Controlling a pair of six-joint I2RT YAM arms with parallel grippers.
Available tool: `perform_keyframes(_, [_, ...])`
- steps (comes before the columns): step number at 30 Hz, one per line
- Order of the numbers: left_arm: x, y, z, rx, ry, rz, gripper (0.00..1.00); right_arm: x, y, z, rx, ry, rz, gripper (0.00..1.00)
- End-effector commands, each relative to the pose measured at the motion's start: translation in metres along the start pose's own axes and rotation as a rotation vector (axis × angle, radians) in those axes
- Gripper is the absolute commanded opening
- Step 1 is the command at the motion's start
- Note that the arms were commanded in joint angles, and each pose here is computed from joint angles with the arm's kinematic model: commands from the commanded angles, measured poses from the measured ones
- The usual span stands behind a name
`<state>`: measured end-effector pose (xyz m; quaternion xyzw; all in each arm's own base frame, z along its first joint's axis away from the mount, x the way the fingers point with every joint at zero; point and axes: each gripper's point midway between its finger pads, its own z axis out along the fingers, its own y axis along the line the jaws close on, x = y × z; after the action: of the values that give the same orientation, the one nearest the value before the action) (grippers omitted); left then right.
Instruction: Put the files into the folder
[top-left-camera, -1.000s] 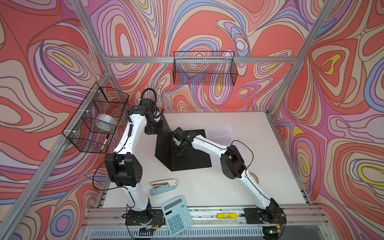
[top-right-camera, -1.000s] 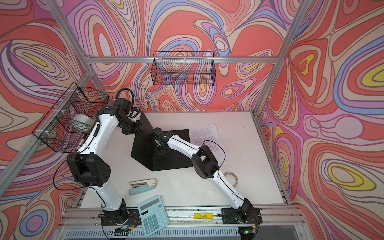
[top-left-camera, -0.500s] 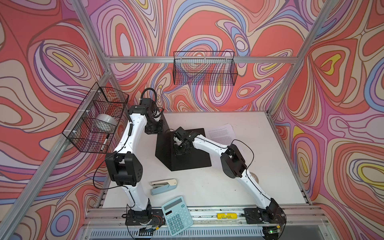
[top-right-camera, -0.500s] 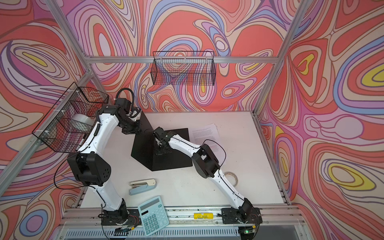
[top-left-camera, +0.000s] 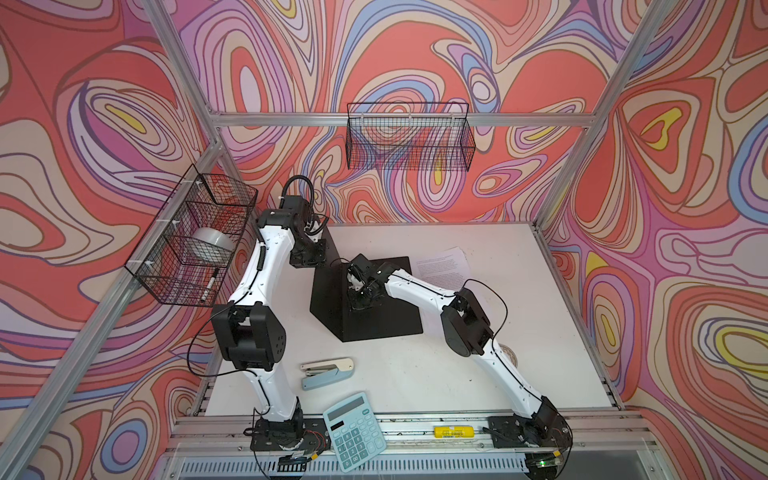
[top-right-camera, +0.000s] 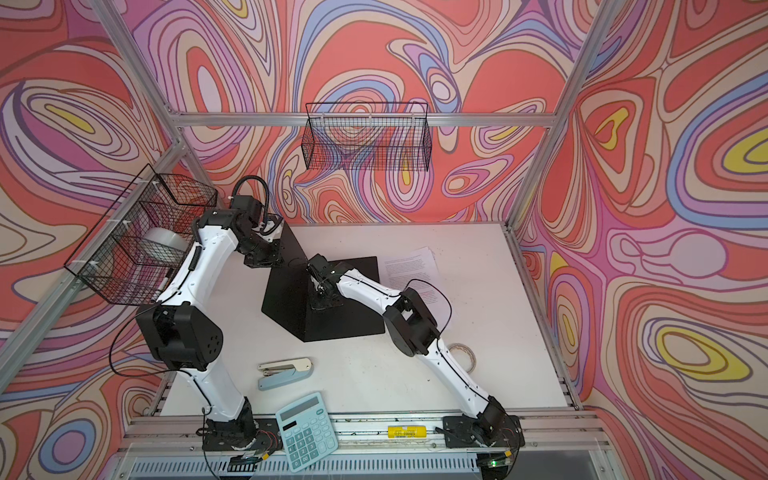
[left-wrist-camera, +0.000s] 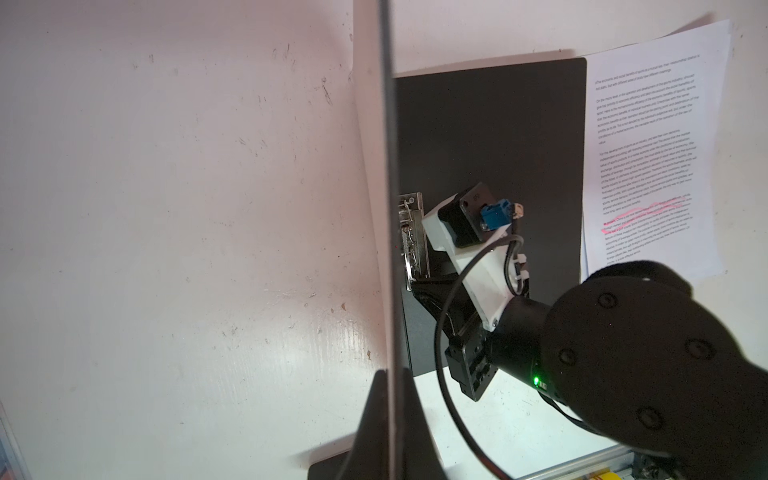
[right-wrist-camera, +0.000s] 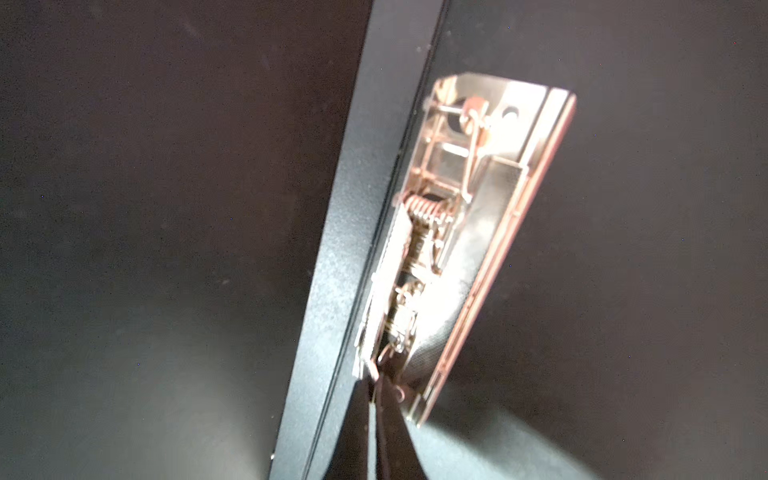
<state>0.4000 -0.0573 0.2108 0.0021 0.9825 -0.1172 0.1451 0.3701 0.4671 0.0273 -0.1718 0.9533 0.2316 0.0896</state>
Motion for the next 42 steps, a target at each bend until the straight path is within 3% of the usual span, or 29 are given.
perform_keyframes(1, [0.023, 0.0, 0.001, 0.005, 0.102, 0.023, 0.0, 0.02, -0.073, 0.031, 0.258, 0.058, 0.005, 0.0])
perform_keyframes(13, [0.023, 0.012, 0.003, -0.063, 0.114, 0.058, 0.0, 0.012, -0.068, 0.021, 0.261, 0.036, -0.011, 0.0])
perform_keyframes(42, [0.029, 0.015, 0.007, -0.069, 0.139, 0.066, 0.0, -0.009, -0.046, -0.001, 0.214, -0.018, -0.041, 0.0])
